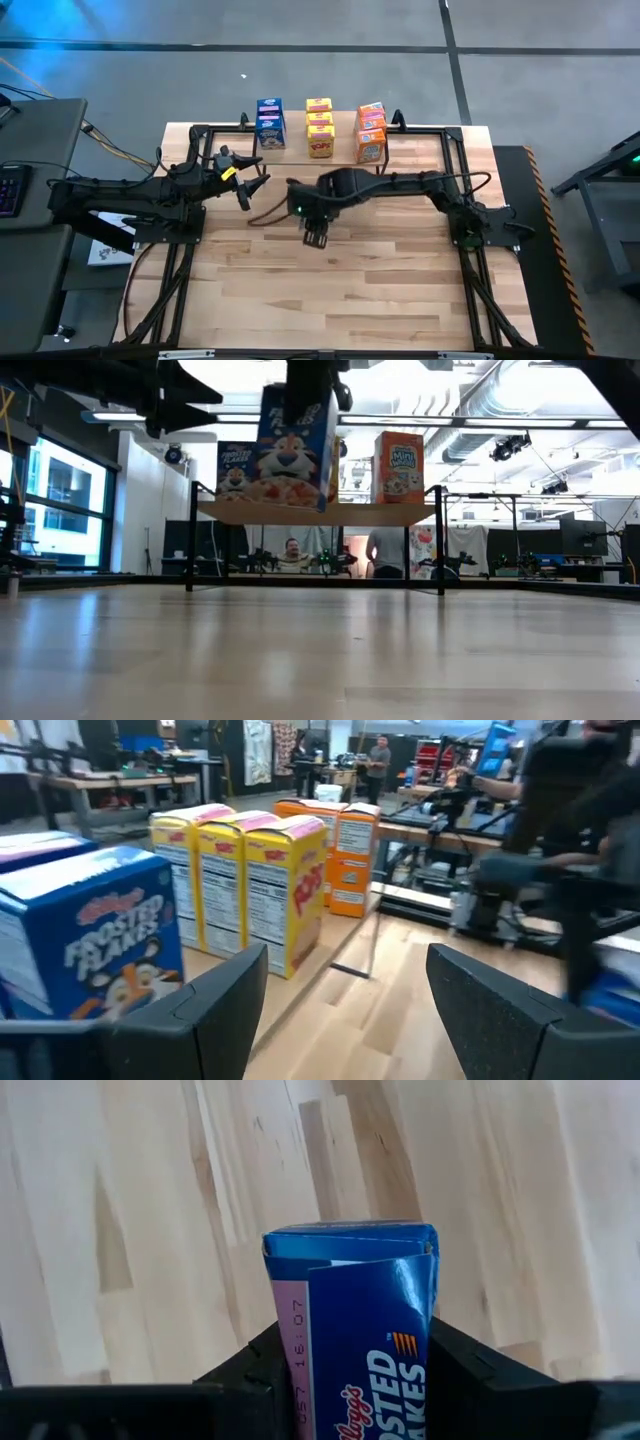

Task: Stack cereal on shelf
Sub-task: Put the blue cereal box on the shelf

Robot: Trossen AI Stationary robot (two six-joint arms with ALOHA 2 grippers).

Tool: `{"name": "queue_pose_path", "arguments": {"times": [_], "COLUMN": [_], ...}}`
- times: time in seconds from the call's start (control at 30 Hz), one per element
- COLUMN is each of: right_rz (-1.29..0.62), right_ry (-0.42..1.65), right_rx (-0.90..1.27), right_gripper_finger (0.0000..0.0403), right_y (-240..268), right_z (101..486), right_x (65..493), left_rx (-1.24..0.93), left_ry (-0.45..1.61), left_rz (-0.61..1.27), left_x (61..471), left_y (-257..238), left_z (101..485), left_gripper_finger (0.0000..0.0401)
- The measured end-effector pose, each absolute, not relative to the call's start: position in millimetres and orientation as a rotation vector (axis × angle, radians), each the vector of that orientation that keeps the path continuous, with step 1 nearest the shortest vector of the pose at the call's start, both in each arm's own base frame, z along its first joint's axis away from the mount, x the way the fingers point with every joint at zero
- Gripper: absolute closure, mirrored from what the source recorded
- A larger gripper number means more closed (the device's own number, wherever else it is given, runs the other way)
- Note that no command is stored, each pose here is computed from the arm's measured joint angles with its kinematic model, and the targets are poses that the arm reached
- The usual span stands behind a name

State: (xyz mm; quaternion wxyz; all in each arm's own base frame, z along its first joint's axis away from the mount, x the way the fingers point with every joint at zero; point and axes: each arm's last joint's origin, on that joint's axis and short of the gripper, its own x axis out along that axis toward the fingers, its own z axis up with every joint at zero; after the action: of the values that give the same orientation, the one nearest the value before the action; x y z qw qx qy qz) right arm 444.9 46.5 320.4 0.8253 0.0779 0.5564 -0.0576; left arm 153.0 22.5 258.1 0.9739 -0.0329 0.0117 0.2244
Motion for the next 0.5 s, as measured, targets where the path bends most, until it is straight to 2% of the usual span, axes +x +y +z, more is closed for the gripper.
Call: {"name": "queue_pose_path", "arguments": {"times": [0.23,0.5], "right_rz": [-0.048,0.028], "right_ry": [1.228,1.217], "right_rx": [0.114,0.067], "right_gripper_finger": [0.0268,0.0268], "right_y": [31.1,32.0], "right_z": [319.5,323.6], "right_x": [442.7,440.8], "left_rx": [-0.087,-0.138], "left_ry": [0.022,0.012], "left_rz": [0.375,0.378], "left_x": [153.9,153.8], "left_y": [20.4,20.6], "left_z": [258.2,258.2], "left_gripper_finger": [0.0137,0.0137]}}
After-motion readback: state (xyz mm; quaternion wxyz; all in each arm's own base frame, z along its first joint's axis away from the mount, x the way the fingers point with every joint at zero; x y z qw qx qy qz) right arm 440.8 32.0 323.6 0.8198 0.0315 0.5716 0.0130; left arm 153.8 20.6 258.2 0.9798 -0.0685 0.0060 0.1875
